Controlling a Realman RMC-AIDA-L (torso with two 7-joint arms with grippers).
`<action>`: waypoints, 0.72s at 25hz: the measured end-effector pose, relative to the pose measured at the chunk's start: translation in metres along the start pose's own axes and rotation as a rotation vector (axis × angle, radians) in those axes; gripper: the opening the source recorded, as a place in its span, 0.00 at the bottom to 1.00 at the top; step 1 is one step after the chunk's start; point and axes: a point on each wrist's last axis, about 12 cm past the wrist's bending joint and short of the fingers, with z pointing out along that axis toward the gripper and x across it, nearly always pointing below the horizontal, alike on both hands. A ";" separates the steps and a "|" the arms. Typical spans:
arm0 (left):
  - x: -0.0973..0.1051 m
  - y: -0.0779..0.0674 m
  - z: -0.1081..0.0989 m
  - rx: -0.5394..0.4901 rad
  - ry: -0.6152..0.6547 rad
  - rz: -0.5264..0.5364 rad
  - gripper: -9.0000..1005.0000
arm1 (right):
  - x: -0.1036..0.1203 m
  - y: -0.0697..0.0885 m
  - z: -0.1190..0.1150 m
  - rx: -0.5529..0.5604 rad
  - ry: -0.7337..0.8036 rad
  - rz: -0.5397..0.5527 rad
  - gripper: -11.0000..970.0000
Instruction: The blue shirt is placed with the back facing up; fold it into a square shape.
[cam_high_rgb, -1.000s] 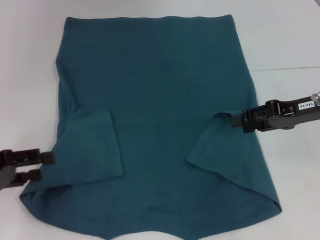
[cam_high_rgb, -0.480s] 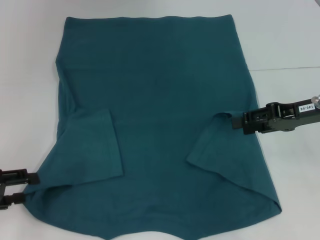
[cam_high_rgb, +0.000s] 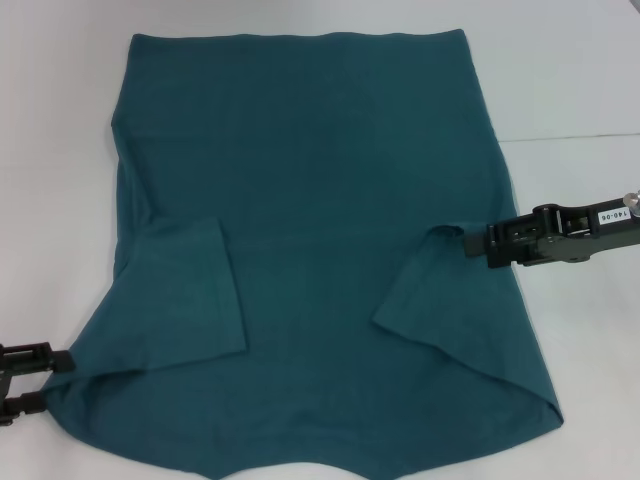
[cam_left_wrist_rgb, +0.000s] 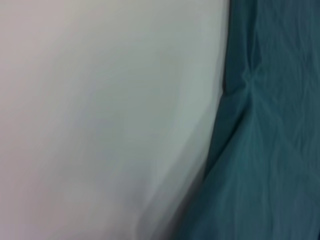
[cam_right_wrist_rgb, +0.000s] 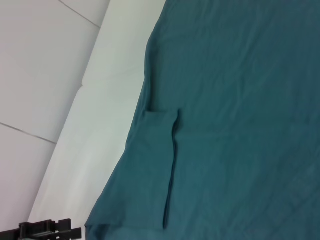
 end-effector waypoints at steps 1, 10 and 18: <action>0.000 0.001 0.000 -0.003 0.000 -0.002 0.72 | 0.000 -0.001 0.000 0.001 -0.001 0.002 0.64; 0.002 0.005 0.002 -0.025 -0.001 -0.016 0.70 | 0.001 -0.002 -0.001 0.006 -0.005 0.008 0.64; 0.003 0.007 0.007 -0.030 0.008 -0.025 0.68 | 0.000 -0.002 -0.002 0.007 -0.006 0.011 0.64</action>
